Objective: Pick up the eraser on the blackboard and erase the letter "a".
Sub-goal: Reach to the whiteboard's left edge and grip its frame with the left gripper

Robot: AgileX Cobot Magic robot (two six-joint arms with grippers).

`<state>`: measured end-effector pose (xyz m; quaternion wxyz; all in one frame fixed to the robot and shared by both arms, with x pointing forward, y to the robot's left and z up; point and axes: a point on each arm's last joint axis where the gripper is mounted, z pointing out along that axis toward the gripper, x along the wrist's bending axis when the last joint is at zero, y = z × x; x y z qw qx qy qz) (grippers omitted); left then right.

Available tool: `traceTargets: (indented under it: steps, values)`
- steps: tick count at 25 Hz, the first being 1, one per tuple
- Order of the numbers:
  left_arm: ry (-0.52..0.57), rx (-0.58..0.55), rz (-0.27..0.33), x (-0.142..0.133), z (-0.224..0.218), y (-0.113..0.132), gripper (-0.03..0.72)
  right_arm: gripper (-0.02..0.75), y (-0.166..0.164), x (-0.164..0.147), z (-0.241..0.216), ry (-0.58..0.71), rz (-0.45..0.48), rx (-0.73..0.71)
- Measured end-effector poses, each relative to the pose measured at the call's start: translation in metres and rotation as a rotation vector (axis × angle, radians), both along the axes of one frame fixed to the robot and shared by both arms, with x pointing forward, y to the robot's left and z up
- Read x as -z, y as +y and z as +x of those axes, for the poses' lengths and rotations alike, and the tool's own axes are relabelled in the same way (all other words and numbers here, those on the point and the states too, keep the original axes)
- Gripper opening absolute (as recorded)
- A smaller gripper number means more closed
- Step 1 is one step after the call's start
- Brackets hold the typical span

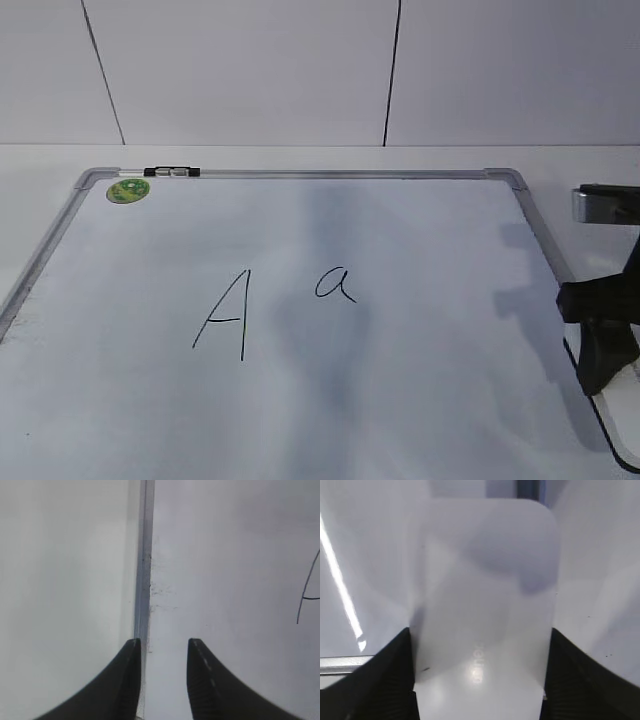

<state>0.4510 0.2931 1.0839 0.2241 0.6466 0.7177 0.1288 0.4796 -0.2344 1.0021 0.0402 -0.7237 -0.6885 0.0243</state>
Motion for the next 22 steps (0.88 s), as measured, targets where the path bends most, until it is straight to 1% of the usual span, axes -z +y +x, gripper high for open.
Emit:
traceTargets:
  steps: [2,5,11,13,18,22]
  values:
    - [0.058,0.0,0.002,0.011,0.017,0.0,0.239,0.556,-0.001,0.0,0.0,-0.002,-0.008,-0.009]
    - [0.113,0.002,0.011,0.023,0.036,0.001,0.239,0.556,-0.001,0.0,0.001,-0.005,-0.012,-0.013]
    - [0.163,0.015,0.076,0.035,0.06,0.006,0.239,0.556,0.0,-0.005,0.004,-0.022,-0.008,-0.015]
    - [0.182,0.02,0.089,0.039,0.066,0.007,0.239,0.556,0.0,-0.006,0.004,-0.024,-0.007,-0.016]
    - [0.241,0.049,0.1,0.057,0.076,0.007,0.239,0.556,0.001,-0.008,0.006,-0.033,-0.001,-0.022]
    - [0.307,0.083,0.086,0.077,0.085,0.006,0.239,0.556,0.002,-0.008,0.006,-0.03,0.012,-0.027]
